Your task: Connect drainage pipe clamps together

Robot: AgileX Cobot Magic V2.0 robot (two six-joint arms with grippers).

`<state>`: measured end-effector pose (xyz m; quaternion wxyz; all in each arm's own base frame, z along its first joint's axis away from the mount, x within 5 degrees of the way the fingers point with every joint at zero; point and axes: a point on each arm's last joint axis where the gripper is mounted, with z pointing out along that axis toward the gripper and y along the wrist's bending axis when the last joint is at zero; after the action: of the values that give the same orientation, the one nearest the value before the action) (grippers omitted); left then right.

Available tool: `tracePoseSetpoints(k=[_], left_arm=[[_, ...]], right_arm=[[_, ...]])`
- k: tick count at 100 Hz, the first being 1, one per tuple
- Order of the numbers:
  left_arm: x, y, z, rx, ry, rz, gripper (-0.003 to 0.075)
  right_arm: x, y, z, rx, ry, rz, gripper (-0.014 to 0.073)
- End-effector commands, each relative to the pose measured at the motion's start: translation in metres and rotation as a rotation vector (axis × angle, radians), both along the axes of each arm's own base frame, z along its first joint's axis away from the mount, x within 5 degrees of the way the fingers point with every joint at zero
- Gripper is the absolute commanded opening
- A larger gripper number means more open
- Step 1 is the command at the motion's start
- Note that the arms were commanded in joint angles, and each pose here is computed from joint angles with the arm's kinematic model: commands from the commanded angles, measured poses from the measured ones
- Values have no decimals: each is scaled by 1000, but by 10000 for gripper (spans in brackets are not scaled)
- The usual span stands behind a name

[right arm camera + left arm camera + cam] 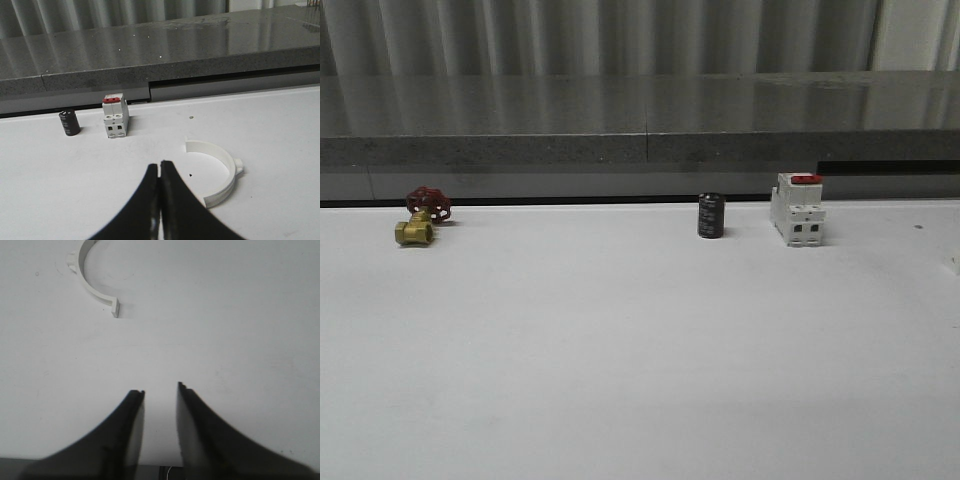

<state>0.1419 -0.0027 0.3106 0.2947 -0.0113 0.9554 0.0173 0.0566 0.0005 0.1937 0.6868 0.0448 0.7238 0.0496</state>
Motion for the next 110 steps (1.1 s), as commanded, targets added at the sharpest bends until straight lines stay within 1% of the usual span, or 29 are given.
tracePoseSetpoints(k=[1,3,4,9,13,15,29,41,58,69,85,98,110], left_arm=[[4,-2,12,-2,-63,-15,498],[4,-2,12,-2,-65,-15,532],[4,-2,12,-2,-66,-15,577],[5,-2,12,-2,-70,-15,644],[5,-2,12,-2,-70,-15,680],[5,-2,12,-2,-70,-15,685],[8,-2,14,-5,-103,-19,657],[24,-2,16,-4,-94,-13,654],[71,13,14,39,-63,27,654],[103,28,11,26,-24,29,654],[145,54,-11,-39,58,14,654],[171,79,-32,-36,106,50,654],[188,96,-49,2,132,64,654]], right_arm=[[-2,0,14,-6,-118,-2,-67],[-2,0,14,-6,-118,-2,-67],[-2,0,14,-6,-118,-2,-67],[-2,0,14,-6,-118,-2,-67],[-2,0,14,-6,-118,-2,-67],[-2,0,14,-6,-118,-2,-67],[-2,0,14,-6,-118,-2,-67],[-2,0,14,-6,-118,-2,-67],[-2,0,14,-6,-118,-2,-67],[-2,0,14,-6,-118,-2,-67],[-2,0,14,-6,-118,-2,-67],[-2,0,14,-6,-118,-2,-67],[-2,0,14,-6,-118,-2,-67]])
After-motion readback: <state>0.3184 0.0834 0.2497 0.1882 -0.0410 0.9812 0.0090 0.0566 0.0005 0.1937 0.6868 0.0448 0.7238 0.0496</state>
